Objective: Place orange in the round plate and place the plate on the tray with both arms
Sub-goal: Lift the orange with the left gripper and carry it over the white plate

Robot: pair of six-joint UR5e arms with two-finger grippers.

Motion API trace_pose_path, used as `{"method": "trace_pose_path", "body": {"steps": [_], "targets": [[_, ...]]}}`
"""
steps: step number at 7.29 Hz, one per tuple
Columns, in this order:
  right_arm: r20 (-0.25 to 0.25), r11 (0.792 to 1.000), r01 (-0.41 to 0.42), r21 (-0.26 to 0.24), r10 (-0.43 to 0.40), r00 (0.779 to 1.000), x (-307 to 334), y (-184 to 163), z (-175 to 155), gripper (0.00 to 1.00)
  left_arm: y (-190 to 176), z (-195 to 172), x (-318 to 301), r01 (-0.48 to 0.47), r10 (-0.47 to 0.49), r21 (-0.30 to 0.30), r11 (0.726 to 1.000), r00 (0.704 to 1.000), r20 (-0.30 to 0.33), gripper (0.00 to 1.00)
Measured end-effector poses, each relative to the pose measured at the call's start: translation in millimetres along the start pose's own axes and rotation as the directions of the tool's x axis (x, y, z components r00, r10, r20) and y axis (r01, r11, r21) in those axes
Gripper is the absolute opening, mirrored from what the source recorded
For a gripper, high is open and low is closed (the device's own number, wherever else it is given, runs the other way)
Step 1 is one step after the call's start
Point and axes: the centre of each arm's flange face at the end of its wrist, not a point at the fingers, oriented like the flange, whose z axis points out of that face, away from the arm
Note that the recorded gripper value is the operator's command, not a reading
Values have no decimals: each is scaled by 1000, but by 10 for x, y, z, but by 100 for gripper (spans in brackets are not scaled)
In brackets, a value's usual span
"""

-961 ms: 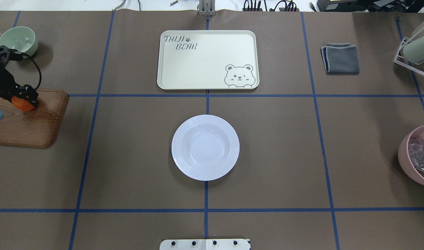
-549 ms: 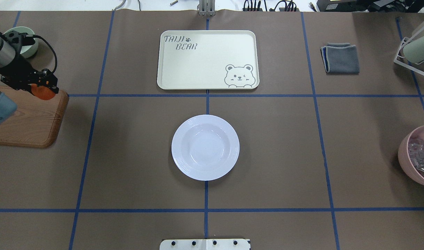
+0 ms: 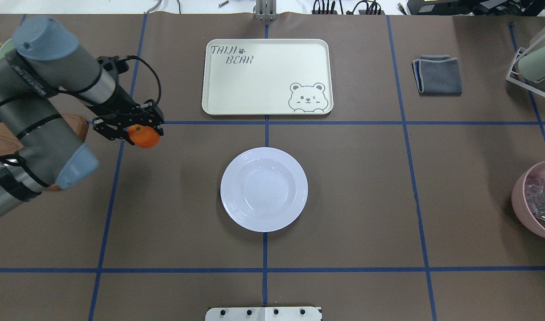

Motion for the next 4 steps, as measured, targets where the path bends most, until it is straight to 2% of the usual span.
{"method": "trace_pose_path", "body": {"steps": [2,4], "targets": [[10,1000,3,0,-3,1000,-22,-11,4,100,482,267,831,31,-31,17,999,999,31,0],[24,1000,4,1,-4,1000,-42,-14,5,100,781,640,1477,53,-55,39,998,997,63,0]]}}
